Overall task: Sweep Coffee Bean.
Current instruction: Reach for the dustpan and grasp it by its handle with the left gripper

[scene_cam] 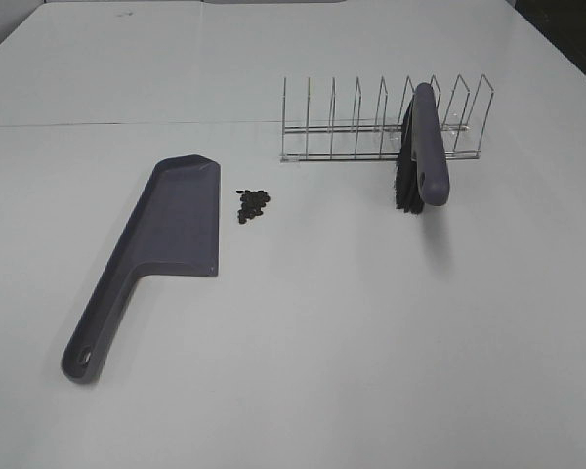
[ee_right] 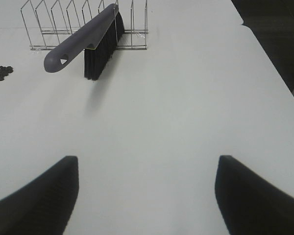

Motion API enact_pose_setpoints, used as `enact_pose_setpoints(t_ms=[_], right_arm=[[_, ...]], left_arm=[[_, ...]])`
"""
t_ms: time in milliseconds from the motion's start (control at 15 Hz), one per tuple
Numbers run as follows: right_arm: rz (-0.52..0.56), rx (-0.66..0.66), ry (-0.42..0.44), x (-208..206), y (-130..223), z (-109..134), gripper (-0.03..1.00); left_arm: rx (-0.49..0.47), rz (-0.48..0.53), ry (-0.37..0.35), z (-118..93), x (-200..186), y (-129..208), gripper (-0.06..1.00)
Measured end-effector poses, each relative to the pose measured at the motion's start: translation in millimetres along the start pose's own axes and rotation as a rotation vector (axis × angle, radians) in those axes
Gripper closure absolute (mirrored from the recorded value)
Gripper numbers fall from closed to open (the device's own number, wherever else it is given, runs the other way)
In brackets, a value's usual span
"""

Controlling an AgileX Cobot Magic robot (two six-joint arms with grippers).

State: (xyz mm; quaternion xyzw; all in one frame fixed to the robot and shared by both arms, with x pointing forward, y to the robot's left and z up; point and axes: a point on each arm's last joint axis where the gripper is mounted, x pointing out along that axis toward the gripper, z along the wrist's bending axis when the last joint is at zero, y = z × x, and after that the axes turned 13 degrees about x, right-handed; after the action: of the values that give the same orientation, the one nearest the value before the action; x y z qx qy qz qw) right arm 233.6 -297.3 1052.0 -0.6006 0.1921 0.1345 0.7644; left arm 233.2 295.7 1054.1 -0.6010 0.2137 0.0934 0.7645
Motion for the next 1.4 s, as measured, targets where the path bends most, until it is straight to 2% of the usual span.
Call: enact_pose_setpoints(t_ms=[1400], right_arm=[[0.0,0.0,0.0,0.0,0.0,0.0,0.29]], left_arm=[[0.0,0.0,0.0,0.0,0.0,0.0,0.22]])
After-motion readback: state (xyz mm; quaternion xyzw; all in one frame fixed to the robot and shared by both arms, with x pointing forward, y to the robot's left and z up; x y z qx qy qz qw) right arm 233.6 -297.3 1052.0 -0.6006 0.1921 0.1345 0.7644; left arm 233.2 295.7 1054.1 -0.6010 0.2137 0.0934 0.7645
